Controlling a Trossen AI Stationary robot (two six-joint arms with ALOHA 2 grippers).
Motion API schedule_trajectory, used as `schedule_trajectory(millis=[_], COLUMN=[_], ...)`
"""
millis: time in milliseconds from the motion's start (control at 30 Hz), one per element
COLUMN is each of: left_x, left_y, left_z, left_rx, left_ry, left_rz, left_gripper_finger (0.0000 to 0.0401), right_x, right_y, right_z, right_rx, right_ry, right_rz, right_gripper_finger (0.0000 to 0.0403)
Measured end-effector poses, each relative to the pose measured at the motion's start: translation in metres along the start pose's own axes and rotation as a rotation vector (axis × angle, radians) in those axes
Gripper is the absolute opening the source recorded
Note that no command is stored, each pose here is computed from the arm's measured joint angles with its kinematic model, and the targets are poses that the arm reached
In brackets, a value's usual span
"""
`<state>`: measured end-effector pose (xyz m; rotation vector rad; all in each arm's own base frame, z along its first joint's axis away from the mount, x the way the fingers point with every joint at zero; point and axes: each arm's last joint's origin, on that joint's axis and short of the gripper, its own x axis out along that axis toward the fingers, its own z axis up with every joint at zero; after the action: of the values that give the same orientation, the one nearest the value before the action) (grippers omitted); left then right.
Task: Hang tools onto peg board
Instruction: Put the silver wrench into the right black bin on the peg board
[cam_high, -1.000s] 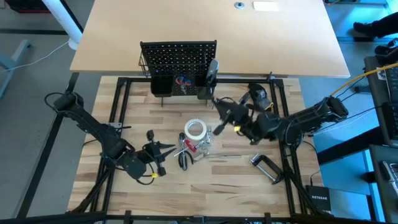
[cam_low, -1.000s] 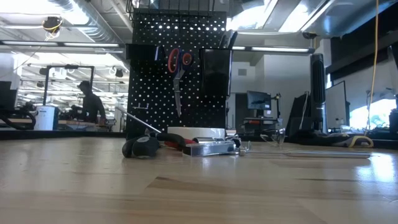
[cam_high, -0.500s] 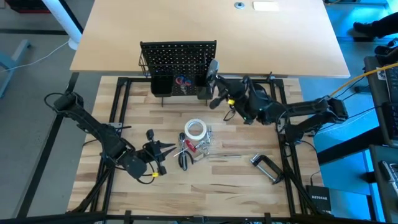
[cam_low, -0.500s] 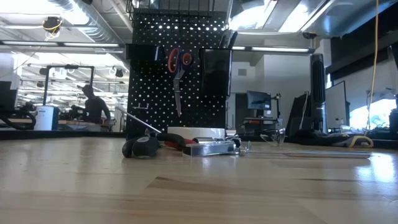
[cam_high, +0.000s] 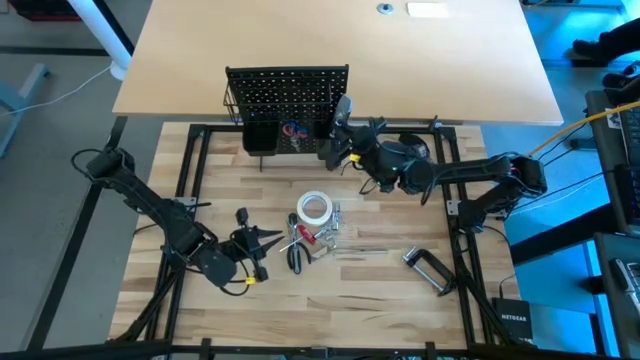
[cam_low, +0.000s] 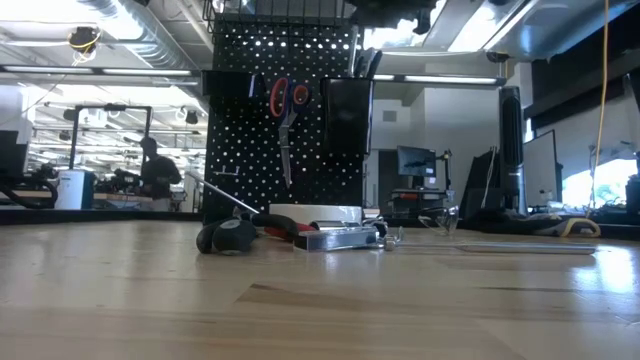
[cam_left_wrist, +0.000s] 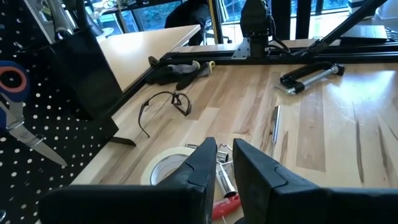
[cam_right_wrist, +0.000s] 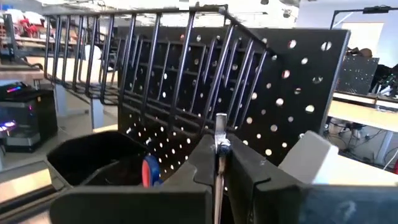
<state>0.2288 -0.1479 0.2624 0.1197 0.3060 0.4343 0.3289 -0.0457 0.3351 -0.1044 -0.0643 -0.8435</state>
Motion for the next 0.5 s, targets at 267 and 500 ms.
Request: schedule_trajectory(millis=[267,500], left_x=[0.0,0.0], left_y=[0.0,0.0], left_z=[0.0,0.0], left_rx=[-0.004,-0.007], left_ry=[0.0,0.0], left_rz=[-0.001,0.0], left_gripper_finger=[0.0045,0.0045], right_x=[0.006,0.007], right_y=[0.002,0.003], right_z=[-0.016,-0.021], right_rx=[-0.039,-0.064], right_ry=[0.073,0.107], right_rz=[-0.004,-0.009], right_gripper_finger=[0.0024,0.0025])
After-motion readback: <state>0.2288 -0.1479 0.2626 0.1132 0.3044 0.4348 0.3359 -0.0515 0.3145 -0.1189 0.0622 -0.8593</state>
